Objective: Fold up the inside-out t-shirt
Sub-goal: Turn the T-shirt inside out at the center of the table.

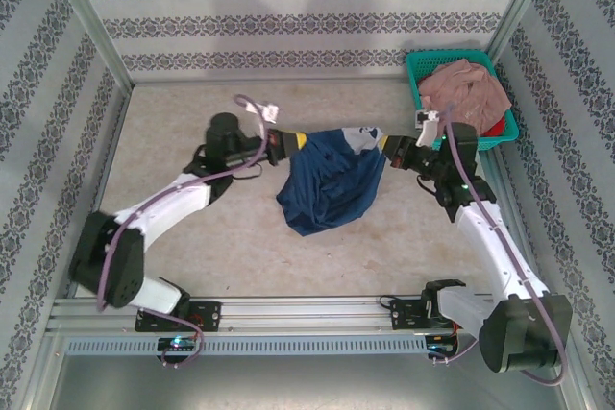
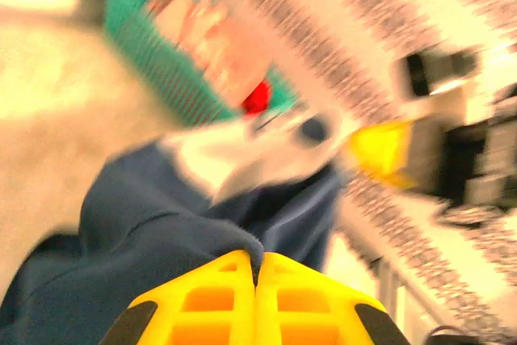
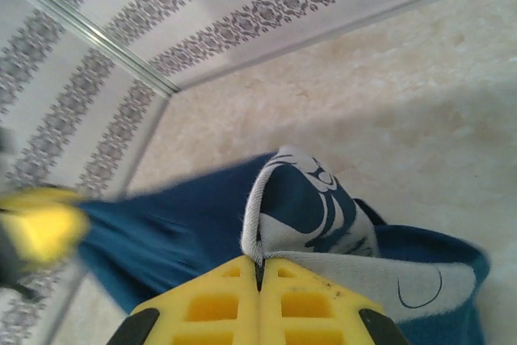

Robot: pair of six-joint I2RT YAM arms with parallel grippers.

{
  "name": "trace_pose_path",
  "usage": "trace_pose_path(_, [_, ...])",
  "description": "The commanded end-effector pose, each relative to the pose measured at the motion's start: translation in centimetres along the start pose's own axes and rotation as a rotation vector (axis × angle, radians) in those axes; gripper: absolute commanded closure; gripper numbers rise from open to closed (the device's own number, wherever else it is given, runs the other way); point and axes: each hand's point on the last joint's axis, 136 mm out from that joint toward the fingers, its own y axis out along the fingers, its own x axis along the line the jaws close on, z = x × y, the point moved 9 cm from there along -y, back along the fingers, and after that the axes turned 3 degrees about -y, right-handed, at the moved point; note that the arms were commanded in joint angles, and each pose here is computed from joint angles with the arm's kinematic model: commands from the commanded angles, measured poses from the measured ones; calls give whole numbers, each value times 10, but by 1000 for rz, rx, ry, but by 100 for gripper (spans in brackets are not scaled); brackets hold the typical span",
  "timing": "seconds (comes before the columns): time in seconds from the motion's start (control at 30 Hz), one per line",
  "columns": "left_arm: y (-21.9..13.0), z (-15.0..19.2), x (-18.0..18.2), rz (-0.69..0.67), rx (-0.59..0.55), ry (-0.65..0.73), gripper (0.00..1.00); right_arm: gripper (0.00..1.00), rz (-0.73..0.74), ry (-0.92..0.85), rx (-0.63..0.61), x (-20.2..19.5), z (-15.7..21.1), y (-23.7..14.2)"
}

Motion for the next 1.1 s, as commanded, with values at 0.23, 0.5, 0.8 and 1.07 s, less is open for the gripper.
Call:
trace_pose_path(0.23, [-24,-15,-19,214,0,10,100,70,501,-263,128,-2,13,3])
trace_pose_path(0.5, [-25,-15,-17,199,19,26,100,48,34,-660,128,78,55,27])
trace_pose_path(0.8, [-32,-14,-22,175,18,42,100,52,-117,-580,240,57,57,115])
trace_pose_path(1.07, [-48,-5,13,-244,-19,20,100,100,-339,-392,120,81,6,55])
